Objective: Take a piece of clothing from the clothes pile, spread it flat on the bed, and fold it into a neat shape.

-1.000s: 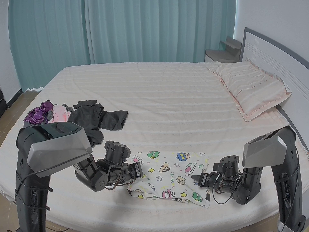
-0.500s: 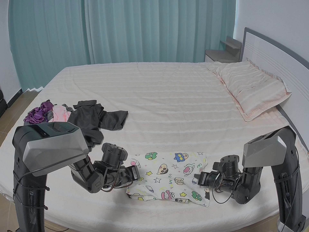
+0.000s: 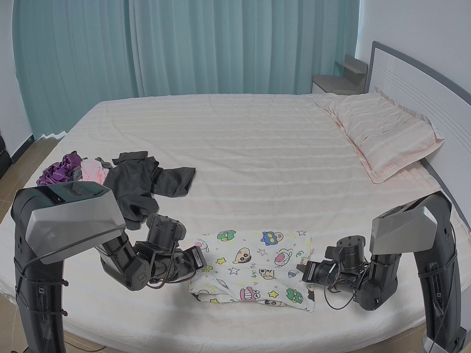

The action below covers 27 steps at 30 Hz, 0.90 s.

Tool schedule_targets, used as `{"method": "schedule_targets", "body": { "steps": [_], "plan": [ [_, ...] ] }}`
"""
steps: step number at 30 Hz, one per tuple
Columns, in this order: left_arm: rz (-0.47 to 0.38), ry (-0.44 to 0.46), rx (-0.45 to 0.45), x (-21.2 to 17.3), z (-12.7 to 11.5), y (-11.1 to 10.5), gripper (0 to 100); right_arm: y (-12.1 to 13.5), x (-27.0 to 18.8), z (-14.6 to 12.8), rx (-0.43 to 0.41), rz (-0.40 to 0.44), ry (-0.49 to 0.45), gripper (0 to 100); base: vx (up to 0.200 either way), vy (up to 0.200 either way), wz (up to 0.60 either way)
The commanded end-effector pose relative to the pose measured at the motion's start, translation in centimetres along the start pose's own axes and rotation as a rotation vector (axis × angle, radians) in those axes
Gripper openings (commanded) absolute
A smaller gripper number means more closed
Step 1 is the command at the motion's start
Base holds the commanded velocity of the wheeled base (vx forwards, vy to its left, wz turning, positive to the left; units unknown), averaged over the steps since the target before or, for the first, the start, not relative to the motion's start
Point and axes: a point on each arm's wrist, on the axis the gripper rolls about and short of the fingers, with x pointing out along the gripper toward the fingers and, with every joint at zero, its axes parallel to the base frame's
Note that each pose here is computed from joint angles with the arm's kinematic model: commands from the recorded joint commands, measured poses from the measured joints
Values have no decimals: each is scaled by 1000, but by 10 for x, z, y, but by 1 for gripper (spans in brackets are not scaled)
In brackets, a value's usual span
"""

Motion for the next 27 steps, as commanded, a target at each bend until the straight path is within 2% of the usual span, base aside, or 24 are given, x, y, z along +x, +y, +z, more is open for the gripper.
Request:
{"method": "schedule_targets", "body": {
  "steps": [1, 11, 16, 27],
  "plan": [
    [1, -9, -12, -6, 3, 2, 0, 0, 0, 0, -1, 1, 1, 0, -200, 200, 0],
    [-8, -24, -33, -4, 8, 4, 0, 2, -2, 2, -5, 10, -13, 0, -200, 200, 0],
    [-37, -77, -28, 6, 16, 3, 0, 2, 0, 6, -4, 26, -47, 0, 0, 0, 0],
    [-38, -88, -30, 10, 21, 3, 0, 3, 0, 7, -7, 35, -65, 0, 0, 0, 0]
  ]
}}
